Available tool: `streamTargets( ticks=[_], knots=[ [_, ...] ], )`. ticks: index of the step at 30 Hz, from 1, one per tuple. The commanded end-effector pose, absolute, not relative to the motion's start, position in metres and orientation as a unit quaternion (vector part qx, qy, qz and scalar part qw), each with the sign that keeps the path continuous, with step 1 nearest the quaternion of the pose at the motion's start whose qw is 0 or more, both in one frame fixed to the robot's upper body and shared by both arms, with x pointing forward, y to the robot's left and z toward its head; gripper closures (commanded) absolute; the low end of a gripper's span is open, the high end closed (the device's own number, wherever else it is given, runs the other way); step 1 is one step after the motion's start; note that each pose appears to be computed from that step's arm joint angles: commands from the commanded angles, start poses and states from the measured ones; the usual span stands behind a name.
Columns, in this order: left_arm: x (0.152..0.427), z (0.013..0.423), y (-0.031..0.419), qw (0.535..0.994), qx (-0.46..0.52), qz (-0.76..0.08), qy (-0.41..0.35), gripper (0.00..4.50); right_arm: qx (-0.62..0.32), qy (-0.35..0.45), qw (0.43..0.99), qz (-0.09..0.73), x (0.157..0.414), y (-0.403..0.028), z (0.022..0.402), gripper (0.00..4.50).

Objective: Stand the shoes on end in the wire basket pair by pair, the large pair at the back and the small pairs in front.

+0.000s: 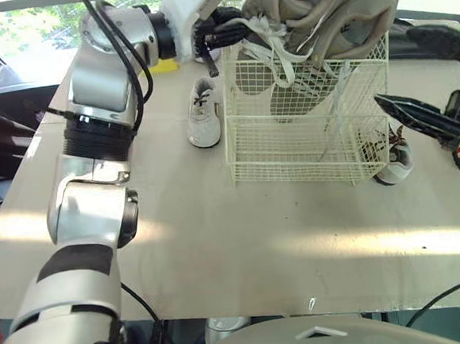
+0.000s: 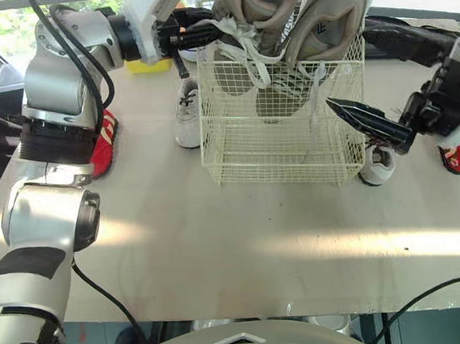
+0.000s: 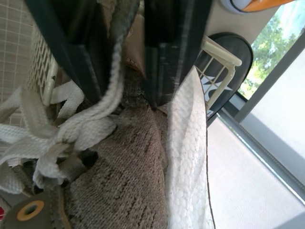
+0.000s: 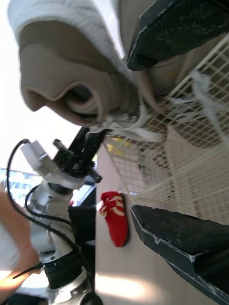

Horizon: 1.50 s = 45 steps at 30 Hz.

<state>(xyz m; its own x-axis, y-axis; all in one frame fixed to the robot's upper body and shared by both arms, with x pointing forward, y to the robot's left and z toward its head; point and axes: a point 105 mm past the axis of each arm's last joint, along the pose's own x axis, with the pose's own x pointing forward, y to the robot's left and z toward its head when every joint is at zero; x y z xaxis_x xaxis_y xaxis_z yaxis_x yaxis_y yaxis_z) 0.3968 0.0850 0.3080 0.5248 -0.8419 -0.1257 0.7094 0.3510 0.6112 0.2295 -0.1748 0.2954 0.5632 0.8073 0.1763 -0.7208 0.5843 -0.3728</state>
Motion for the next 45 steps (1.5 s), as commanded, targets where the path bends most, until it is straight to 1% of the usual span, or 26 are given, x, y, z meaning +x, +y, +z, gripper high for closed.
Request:
streamTargets(
  ticks=[1, 4, 7, 13, 16, 18, 21, 25, 27, 29, 30, 32, 34, 36, 37, 38, 39, 40, 41, 42, 43, 44, 45],
  knots=[
    [0.397, 0.311, 0.074, 0.811, 0.296, -0.492, -0.108, 4.15, -0.152, -0.184, 0.881, 0.409, 0.215, -0.18, 0.305, 0.0],
    [0.403, 0.323, 0.077, 0.847, 0.222, -0.472, -0.104, 4.15, -0.15, -0.179, 0.889, 0.394, 0.213, -0.184, 0.304, 0.0],
    [0.403, 0.32, 0.086, 0.87, 0.182, -0.45, -0.084, 4.15, -0.144, -0.174, 0.896, 0.381, 0.21, -0.188, 0.301, 0.0],
    [0.381, 0.284, 0.089, 0.889, 0.137, -0.435, -0.032, 4.15, -0.129, -0.159, 0.909, 0.363, 0.206, -0.194, 0.293, 0.0],
    [0.367, 0.245, 0.09, 0.896, 0.124, -0.426, 0.027, 4.15, -0.127, -0.146, 0.914, 0.357, 0.205, -0.197, 0.284, 0.0],
    [0.359, 0.231, 0.09, 0.899, 0.106, -0.42, 0.055, 4.15, -0.124, -0.143, 0.915, 0.356, 0.204, -0.198, 0.281, 0.0],
    [0.354, 0.23, 0.09, 0.901, 0.096, -0.419, 0.057, 4.16, -0.121, -0.144, 0.915, 0.357, 0.204, -0.198, 0.279, 0.0],
    [0.358, 0.228, 0.096, 0.906, 0.094, -0.408, 0.069, 4.16, -0.117, -0.149, 0.913, 0.362, 0.206, -0.197, 0.279, 0.0],
    [0.365, 0.242, 0.097, 0.915, 0.019, -0.396, 0.072, 4.16, -0.116, -0.151, 0.912, 0.364, 0.207, -0.196, 0.28, 0.0],
    [0.368, 0.252, 0.098, 0.917, -0.016, -0.392, 0.073, 4.17, -0.115, -0.153, 0.911, 0.366, 0.208, -0.196, 0.28, 0.0],
    [0.368, 0.25, 0.099, 0.917, -0.016, -0.39, 0.082, 4.17, -0.115, -0.153, 0.911, 0.366, 0.208, -0.195, 0.28, 0.0],
    [0.364, 0.231, 0.101, 0.913, 0.021, -0.39, 0.12, 4.17, -0.112, -0.153, 0.911, 0.367, 0.21, -0.195, 0.28, 0.0],
    [0.362, 0.229, 0.101, 0.913, 0.026, -0.391, 0.117, 4.17, -0.111, -0.151, 0.911, 0.368, 0.212, -0.195, 0.279, 0.0],
    [0.361, 0.242, 0.102, 0.914, 0.01, -0.395, 0.088, 4.17, -0.108, -0.149, 0.912, 0.366, 0.212, -0.195, 0.279, 0.0],
    [0.358, 0.247, 0.103, 0.913, 0.006, -0.4, 0.079, 3.15, -0.107, -0.149, 0.913, 0.364, 0.212, -0.196, 0.279, 0.0],
    [0.356, 0.252, 0.106, 0.914, 0.003, -0.401, 0.066, 2.76, -0.108, -0.148, 0.914, 0.361, 0.212, -0.196, 0.279, 0.0],
    [0.354, 0.256, 0.11, 0.915, -0.002, -0.4, 0.057, 2.23, -0.108, -0.147, 0.915, 0.359, 0.213, -0.197, 0.279, 0.0],
    [0.353, 0.258, 0.111, 0.916, -0.005, -0.399, 0.052, 1.87, -0.109, -0.146, 0.916, 0.357, 0.213, -0.198, 0.279, 0.0],
    [0.348, 0.261, 0.116, 0.915, -0.008, -0.401, 0.043, 1.32, -0.106, -0.142, 0.918, 0.356, 0.213, -0.198, 0.277, 0.0],
    [0.344, 0.263, 0.119, 0.915, -0.012, -0.402, 0.037, 1.01, -0.103, -0.138, 0.919, 0.355, 0.213, -0.199, 0.276, 0.0],
    [0.338, 0.266, 0.123, 0.912, -0.018, -0.408, 0.029, 0.5, -0.099, -0.134, 0.921, 0.352, 0.214, -0.2, 0.274, 0.0],
    [0.332, 0.267, 0.125, 0.908, -0.022, -0.417, 0.025, 0.15, -0.096, -0.128, 0.923, 0.349, 0.215, -0.201, 0.272, 0.0],
    [0.326, 0.268, 0.127, 0.904, -0.025, -0.427, 0.022, 0.06, -0.095, -0.123, 0.925, 0.346, 0.216, -0.202, 0.271, 0.0]
  ],
)
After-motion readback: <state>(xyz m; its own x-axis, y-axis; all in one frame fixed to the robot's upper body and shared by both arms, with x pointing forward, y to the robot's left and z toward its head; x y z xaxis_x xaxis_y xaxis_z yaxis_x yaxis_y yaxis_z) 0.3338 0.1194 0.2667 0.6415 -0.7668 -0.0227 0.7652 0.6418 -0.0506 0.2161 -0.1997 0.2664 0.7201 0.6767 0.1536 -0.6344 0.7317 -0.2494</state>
